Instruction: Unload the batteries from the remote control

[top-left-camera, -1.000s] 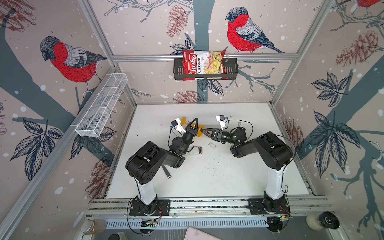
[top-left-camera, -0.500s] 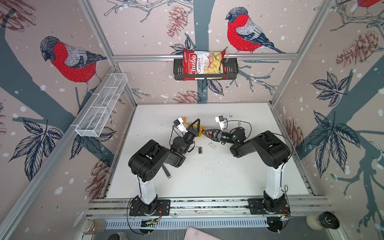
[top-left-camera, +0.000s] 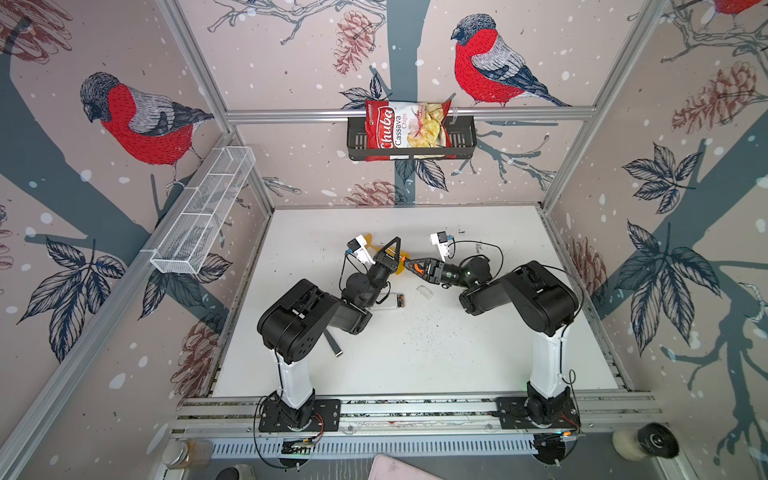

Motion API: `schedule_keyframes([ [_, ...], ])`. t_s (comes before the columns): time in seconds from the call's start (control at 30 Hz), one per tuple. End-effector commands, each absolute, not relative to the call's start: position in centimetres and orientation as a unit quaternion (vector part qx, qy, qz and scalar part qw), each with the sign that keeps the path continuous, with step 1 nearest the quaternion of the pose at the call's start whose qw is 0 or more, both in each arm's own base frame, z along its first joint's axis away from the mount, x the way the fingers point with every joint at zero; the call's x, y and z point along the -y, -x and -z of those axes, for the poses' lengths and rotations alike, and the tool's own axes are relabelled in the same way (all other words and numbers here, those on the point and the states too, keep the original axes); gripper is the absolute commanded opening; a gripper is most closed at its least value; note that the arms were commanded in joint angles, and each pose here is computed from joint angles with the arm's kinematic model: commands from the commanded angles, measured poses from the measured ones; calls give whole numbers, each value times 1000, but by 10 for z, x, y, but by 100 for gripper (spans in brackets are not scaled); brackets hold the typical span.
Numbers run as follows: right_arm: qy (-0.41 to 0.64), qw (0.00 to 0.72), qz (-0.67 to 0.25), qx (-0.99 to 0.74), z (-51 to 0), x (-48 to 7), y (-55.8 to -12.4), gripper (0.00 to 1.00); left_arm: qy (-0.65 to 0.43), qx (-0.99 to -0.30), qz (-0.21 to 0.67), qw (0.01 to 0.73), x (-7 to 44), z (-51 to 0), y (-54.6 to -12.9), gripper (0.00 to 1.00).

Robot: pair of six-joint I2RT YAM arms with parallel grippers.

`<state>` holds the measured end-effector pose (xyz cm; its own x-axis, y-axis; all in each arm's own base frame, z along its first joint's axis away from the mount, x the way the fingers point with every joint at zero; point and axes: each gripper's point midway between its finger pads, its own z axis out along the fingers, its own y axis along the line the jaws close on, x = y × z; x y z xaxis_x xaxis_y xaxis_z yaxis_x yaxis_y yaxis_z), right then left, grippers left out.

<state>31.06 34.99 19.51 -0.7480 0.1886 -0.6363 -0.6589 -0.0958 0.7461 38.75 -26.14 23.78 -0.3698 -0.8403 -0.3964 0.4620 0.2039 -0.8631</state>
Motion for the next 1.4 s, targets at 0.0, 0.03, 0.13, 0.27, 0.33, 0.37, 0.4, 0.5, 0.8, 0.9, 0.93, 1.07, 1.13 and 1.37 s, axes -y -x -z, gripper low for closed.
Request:
schedule_keyframes([
  [0.0, 198, 362, -724, -552, -227, -339, -310, 13, 125, -491, 633, 584, 254, -280, -367, 0],
  [0.03, 195, 366, -723, -553, -227, -338, -311, 12, 128, -492, 632, 585, 253, -280, -366, 0],
  [0.13, 187, 376, -718, -555, -228, -333, -314, 8, 131, -492, 626, 590, 250, -280, -364, 0],
  [0.27, 188, 373, -707, -570, -223, -334, -317, 3, 122, -494, 625, 591, 252, -280, -360, 0],
  [0.33, 191, 369, -696, -585, -218, -336, -318, 3, 98, -498, 620, 598, 255, -282, -355, 16],
  [0.37, 192, 368, -691, -592, -216, -337, -318, 3, 89, -499, 616, 603, 256, -283, -353, 30],
  [0.4, 191, 365, -683, -603, -212, -337, -319, 3, 82, -500, 611, 608, 255, -284, -350, 43],
  [0.5, 191, 360, -654, -637, -202, -334, -321, 3, 67, -499, 595, 626, 248, -289, -342, 84],
  [0.8, 210, 304, -503, -781, -153, -310, -319, 2, 49, -528, 521, 669, 216, -302, -318, 98],
  [0.9, 217, 290, -442, -821, -144, -294, -315, 2, 54, -597, 455, 658, 209, -284, -324, 97],
  [0.93, 217, 285, -418, -835, -140, -288, -315, 2, 58, -624, 427, 652, 205, -276, -327, 97],
  [1.07, 242, 253, -352, -868, -130, -275, -304, 0, 40, -699, 339, 628, 195, -248, -329, 97],
  [1.13, 259, 255, -320, -875, -128, -272, -297, 0, 37, -733, 304, 608, 189, -229, -328, 97],
  [1.37, 305, 272, -247, -879, -131, -272, -291, 0, 23, -798, 238, 554, 173, -177, -319, 97],
])
